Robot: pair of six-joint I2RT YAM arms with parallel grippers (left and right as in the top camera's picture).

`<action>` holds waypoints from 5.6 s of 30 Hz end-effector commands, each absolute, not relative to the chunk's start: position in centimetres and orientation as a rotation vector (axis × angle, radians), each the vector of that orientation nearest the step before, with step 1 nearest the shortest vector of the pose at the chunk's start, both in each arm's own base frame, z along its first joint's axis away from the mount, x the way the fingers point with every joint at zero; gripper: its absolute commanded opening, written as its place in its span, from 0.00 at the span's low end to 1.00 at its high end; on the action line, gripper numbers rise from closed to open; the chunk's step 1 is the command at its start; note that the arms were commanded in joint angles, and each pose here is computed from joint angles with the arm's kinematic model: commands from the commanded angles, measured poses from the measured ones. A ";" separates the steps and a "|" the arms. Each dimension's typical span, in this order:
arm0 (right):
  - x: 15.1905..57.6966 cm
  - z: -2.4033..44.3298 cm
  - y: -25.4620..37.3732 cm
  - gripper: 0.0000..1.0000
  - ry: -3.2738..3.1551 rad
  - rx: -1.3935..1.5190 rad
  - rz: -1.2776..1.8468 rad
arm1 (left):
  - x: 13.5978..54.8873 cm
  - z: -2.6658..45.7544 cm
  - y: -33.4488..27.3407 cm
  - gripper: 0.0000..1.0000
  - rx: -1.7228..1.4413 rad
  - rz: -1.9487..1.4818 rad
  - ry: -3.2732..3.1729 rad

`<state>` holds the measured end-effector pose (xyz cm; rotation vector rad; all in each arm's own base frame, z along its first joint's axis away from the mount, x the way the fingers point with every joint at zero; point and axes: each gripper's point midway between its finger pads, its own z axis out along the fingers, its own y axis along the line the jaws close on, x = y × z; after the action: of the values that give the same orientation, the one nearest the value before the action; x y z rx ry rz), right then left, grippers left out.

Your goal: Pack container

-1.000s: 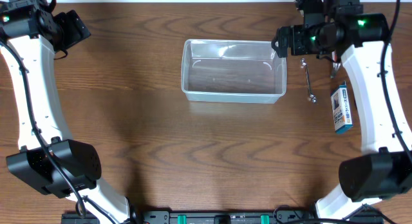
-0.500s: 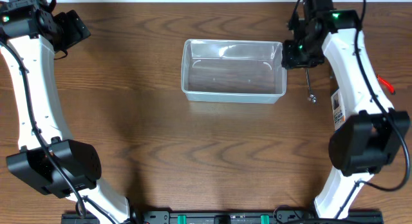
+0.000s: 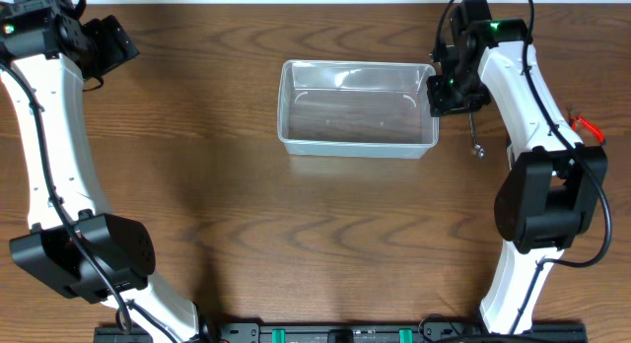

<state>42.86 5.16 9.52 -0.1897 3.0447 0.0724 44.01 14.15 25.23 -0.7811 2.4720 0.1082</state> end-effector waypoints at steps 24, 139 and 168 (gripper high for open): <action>43.7 8.7 5.3 0.23 3.016 -0.278 0.036 | 44.0 25.2 14.4 0.98 -0.784 0.130 2.472; 49.9 11.0 -12.9 0.88 2.856 0.297 -0.164 | 44.0 25.2 14.4 0.98 -0.784 0.130 2.472; 47.7 2.1 -12.3 0.92 3.099 0.306 -0.121 | 44.0 25.2 14.4 0.98 -0.784 0.130 2.472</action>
<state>47.04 -12.51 1.95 0.3030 3.1191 -0.1240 44.01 14.15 25.23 -0.7811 2.4720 0.1082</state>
